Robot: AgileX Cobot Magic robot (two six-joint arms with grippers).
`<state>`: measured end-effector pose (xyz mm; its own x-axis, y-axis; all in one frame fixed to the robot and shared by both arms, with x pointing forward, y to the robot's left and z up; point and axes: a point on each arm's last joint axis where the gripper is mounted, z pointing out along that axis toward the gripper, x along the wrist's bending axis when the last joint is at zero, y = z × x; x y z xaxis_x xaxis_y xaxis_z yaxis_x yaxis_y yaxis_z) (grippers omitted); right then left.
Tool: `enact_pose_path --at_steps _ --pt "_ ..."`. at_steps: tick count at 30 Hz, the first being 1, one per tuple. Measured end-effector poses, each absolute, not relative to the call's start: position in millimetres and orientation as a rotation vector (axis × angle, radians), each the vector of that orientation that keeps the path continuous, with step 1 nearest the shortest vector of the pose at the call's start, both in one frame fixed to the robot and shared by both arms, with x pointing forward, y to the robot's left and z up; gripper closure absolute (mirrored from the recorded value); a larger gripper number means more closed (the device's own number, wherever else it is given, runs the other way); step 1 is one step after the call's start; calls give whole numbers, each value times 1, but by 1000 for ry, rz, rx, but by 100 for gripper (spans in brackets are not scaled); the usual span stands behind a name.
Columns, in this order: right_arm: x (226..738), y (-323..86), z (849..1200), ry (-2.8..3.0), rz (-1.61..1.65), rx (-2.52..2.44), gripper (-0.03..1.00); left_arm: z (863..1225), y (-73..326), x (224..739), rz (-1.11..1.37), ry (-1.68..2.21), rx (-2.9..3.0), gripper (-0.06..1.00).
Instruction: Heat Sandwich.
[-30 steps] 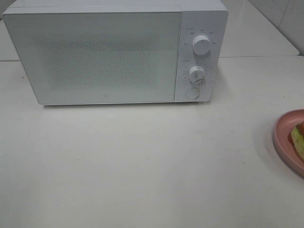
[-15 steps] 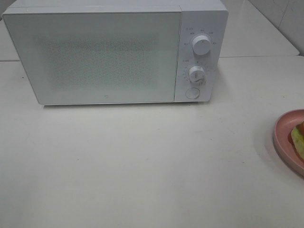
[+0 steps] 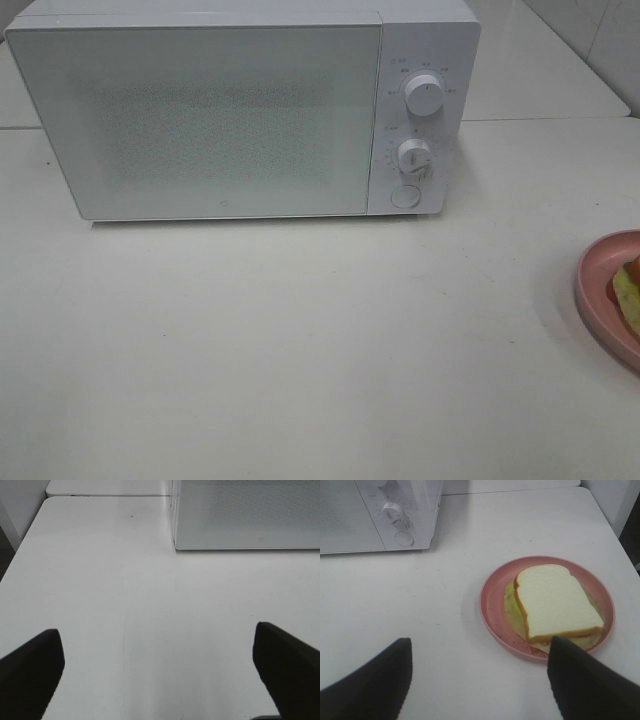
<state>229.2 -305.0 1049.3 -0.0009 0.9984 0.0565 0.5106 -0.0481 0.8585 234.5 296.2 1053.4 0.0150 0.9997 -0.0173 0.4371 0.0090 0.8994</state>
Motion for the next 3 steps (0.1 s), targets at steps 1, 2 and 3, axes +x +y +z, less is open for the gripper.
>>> enact_pose_path --at_steps 1,2,3 --pt "229 -305 1049 1580 959 1630 24 1053 296 235 936 1525 1531 -2" --pt "229 -305 1049 1580 959 1630 24 1053 296 235 936 1525 1531 -2" --pt "229 -305 1049 1580 959 1630 24 1053 296 235 936 1525 1531 -2"
